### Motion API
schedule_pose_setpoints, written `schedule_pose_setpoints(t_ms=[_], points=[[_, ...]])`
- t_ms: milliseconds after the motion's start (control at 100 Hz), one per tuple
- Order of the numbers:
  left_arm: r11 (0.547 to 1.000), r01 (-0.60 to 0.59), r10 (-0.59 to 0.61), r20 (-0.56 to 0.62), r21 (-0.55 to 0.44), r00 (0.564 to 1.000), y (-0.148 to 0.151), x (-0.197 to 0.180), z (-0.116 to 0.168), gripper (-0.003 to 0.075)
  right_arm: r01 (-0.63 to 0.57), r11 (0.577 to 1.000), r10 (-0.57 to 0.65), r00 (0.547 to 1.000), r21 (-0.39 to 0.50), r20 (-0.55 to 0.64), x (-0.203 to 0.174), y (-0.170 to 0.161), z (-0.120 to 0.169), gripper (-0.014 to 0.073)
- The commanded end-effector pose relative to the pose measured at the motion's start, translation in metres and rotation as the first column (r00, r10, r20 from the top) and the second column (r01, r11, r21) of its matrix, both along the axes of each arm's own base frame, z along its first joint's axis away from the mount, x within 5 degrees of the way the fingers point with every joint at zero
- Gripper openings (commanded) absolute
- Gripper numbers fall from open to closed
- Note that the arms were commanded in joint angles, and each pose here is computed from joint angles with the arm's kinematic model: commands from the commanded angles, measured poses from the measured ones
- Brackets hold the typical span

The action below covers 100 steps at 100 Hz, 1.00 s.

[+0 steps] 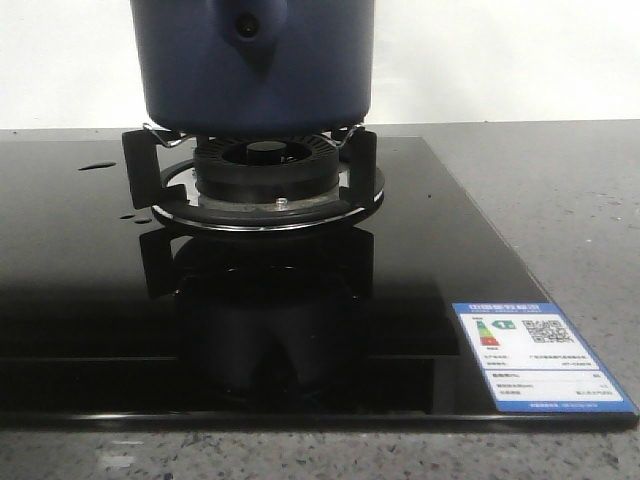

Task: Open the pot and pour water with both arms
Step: 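Tilt the cup with the right gripper to pour water into the pot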

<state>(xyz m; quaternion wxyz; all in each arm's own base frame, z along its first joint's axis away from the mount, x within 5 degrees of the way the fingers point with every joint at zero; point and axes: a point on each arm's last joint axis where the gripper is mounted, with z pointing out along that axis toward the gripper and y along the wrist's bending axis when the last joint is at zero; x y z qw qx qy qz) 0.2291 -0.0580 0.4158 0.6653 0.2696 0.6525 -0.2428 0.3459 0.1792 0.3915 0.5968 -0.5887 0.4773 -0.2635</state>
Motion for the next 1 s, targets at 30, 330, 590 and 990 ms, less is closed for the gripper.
schedule_pose_setpoints(t_ms=[30, 330, 590, 990], points=[[0.996, 0.02, -0.015, 0.048, -0.09, 0.999, -0.002, -0.009, 0.02, 0.0282, -0.012, 0.999, 0.005, 0.981, 0.035, 0.196, -0.012, -0.007, 0.042, 0.0204], [0.996, 0.026, -0.022, 0.048, -0.09, 0.999, -0.004, -0.009, 0.02, 0.0282, 0.004, 0.991, 0.032, 0.962, -0.131, 0.273, -0.01, -0.01, 0.041, 0.0204], [0.996, 0.026, -0.022, 0.048, -0.09, 0.999, -0.004, -0.009, 0.02, 0.0282, 0.035, 0.972, 0.043, 0.946, -0.232, 0.322, -0.007, -0.017, 0.042, 0.0204], [0.996, 0.026, -0.022, 0.048, -0.09, 0.999, -0.004, -0.009, 0.02, 0.0282, 0.058, 0.898, 0.168, 0.872, -0.437, 0.46, -0.01, -0.013, 0.046, 0.0204]])
